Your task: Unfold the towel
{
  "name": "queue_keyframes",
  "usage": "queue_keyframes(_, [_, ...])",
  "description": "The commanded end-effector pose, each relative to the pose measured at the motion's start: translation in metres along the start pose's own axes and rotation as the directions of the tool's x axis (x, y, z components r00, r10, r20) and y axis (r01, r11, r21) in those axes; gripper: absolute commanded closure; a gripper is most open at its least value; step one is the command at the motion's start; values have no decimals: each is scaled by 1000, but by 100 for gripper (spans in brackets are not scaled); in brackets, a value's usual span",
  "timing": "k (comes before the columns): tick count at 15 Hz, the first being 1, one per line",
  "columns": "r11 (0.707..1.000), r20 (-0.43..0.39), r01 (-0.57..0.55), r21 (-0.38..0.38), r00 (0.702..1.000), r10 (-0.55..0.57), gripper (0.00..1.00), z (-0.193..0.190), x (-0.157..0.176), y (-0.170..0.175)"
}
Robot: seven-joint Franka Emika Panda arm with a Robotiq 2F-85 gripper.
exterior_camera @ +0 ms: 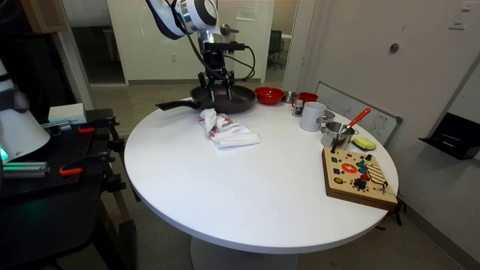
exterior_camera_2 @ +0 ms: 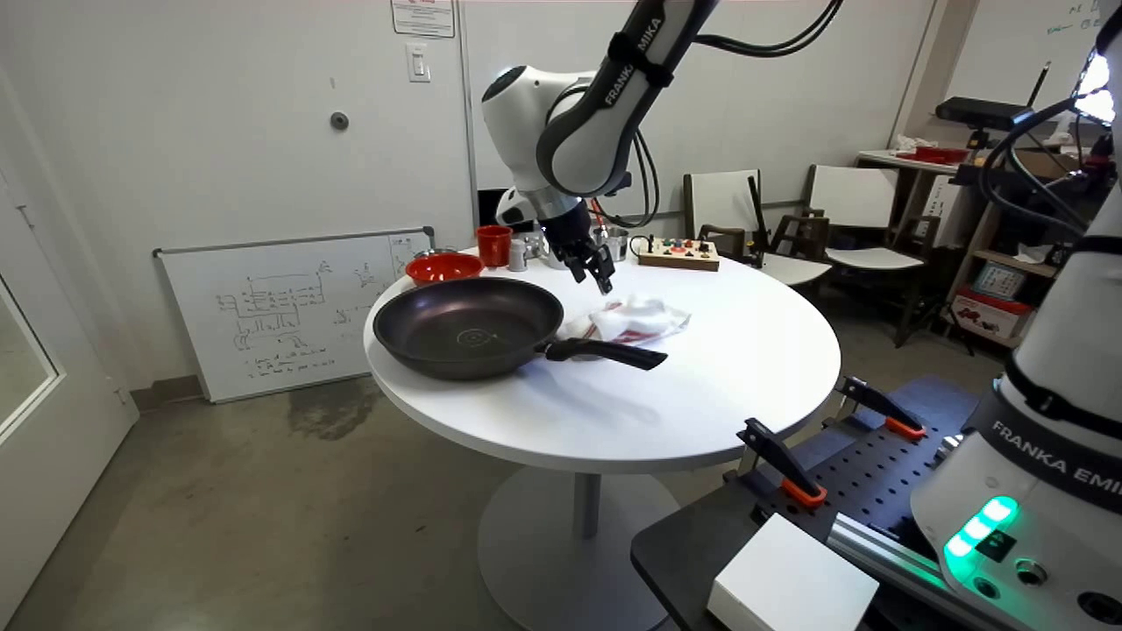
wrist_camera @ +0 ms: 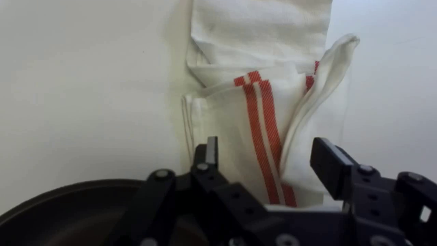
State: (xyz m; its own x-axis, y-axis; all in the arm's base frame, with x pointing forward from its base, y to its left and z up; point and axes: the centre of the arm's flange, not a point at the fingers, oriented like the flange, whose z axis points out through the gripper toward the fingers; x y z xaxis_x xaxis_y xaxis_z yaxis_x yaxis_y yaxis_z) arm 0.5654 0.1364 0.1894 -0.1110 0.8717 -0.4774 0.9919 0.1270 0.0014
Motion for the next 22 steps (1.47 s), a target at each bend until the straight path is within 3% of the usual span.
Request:
queue_keyframes(1, [999,-45,45,16,998,-44,59,-4,0,-3])
queue_keyframes(3, [999,-53,47,26,998,-46,74,-4,1,-4])
queue_keyframes(4, [999,-55,38,35,998,-36,70,-4,0,-3])
queue_keyframes(5, [998,-56,6,55,998,-3,40,-3,-3,-1])
queue_keyframes(7, [986,-62,-123,116,989,131,44,1,-14,3])
queue_keyframes(11, [928,-62,-309,209,943,328,18,15,-52,-2])
queue_keyframes(13, [883,-60,-397,250,904,424,3,26,-65,-8])
queue_keyframes(14, [857,-63,-436,274,881,469,0,29,-71,-10])
queue_keyframes(18, [732,-76,-573,368,766,638,0,39,-78,-18])
queue_keyframes(22, [584,-55,-710,393,615,786,0,44,-77,-24])
